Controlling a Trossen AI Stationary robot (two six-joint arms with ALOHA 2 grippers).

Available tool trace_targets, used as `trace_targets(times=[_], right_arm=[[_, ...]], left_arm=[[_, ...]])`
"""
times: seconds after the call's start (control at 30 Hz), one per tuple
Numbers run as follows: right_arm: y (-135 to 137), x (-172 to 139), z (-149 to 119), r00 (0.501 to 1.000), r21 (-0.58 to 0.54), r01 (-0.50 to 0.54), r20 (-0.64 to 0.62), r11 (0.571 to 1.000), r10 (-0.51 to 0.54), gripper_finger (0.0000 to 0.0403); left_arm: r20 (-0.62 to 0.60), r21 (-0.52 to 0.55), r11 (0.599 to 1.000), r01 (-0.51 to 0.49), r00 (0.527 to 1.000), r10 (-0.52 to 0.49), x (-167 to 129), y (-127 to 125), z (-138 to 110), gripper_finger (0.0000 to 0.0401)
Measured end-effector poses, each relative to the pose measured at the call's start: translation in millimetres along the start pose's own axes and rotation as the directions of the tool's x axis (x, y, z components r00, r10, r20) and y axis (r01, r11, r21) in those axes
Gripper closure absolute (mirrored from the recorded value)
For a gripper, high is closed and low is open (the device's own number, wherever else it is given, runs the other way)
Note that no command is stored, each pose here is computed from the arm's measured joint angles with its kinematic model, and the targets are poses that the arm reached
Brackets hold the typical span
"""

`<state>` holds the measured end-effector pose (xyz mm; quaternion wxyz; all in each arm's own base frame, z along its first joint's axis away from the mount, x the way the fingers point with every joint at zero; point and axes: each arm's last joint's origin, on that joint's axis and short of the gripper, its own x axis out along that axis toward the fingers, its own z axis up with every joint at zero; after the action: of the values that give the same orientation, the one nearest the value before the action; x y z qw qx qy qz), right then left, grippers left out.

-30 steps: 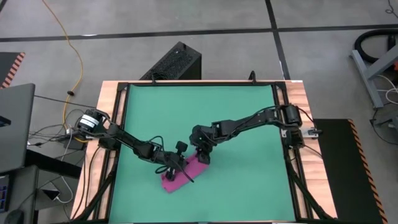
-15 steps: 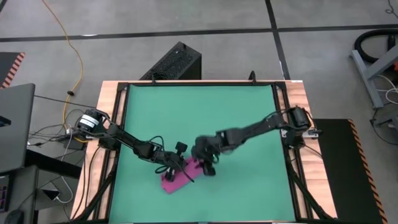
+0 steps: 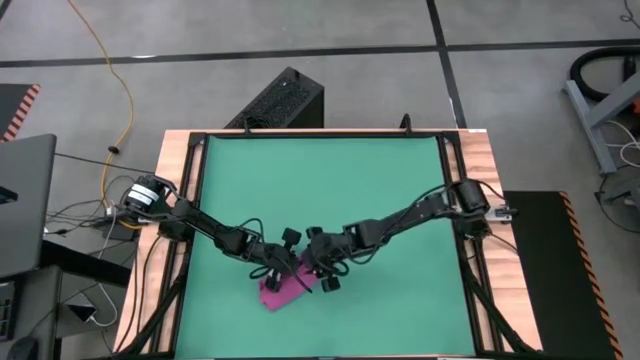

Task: Roll towel
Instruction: Roll the pink towel

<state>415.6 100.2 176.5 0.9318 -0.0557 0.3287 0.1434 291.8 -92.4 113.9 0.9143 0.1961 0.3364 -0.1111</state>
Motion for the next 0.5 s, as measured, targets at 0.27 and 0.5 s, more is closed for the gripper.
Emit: trace_targets(times=[0.27,0.5], right_arm=[[2.7,16.7,-6.4,1.000,-0.008,0.011,0.027,1.000,-0.011,0.0247],[4.0,16.6,-10.5,1.000,-0.005,-0.016,-0.011,1.000,0.016,0.0248]], left_arm=[[-0.007,-0.016,1.000,0.003,1.000,-0.004,-0.3,-0.4,-1.5,0.0401],[-0.079,0.022,0.994,0.104,0.992,-0.102,-5.8,-14.6,-6.2,0.0401]])
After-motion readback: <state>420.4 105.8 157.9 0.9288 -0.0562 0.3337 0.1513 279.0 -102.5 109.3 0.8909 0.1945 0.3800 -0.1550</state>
